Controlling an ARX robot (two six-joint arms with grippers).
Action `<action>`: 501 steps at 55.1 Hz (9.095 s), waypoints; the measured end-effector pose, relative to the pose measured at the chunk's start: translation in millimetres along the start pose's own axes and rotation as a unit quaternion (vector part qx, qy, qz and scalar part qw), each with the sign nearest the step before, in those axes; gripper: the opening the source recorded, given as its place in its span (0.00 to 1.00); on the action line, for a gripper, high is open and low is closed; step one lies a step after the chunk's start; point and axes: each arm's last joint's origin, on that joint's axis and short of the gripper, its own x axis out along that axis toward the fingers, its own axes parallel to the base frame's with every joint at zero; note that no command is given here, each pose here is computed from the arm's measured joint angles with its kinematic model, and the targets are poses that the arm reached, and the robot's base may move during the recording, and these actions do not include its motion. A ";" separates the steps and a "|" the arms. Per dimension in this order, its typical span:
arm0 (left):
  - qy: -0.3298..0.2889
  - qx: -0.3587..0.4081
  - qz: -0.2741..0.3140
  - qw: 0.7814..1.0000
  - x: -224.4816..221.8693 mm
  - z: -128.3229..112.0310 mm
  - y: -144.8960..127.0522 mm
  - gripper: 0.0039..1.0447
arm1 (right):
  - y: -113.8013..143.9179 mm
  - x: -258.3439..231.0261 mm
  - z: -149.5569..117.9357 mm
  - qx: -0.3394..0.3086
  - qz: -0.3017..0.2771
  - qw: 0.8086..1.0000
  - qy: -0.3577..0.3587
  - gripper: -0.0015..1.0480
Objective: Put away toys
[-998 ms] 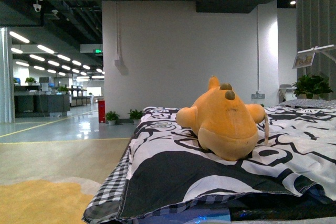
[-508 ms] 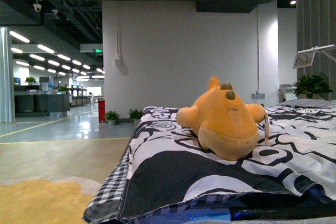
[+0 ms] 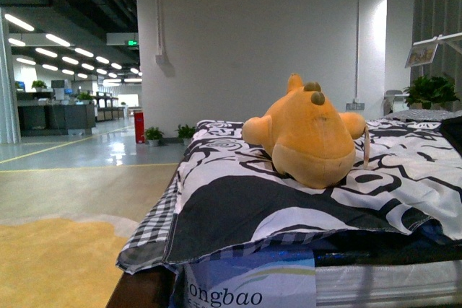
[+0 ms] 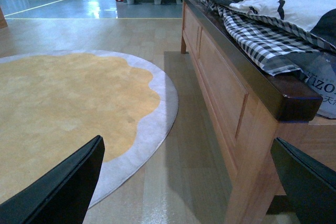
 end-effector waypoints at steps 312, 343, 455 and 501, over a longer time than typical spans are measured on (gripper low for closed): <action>0.000 0.000 -0.001 1.000 0.0 0.0 0.0 0.94 | -31.9 -137.4 -37.7 -0.096 -0.035 0.992 0.072 0.07; 0.000 0.000 -0.001 1.000 0.0 0.0 0.0 0.94 | -34.6 -154.8 -55.2 -0.096 -0.035 0.992 0.072 0.07; 0.000 0.000 -0.001 1.000 0.0 -0.1 -0.1 0.94 | -34.4 -173.0 -59.5 -0.098 -0.034 0.993 0.062 0.07; 0.000 0.000 0.000 1.000 0.0 -0.1 0.1 0.94 | -34.4 -173.0 -59.4 -0.098 -0.033 0.993 0.062 0.07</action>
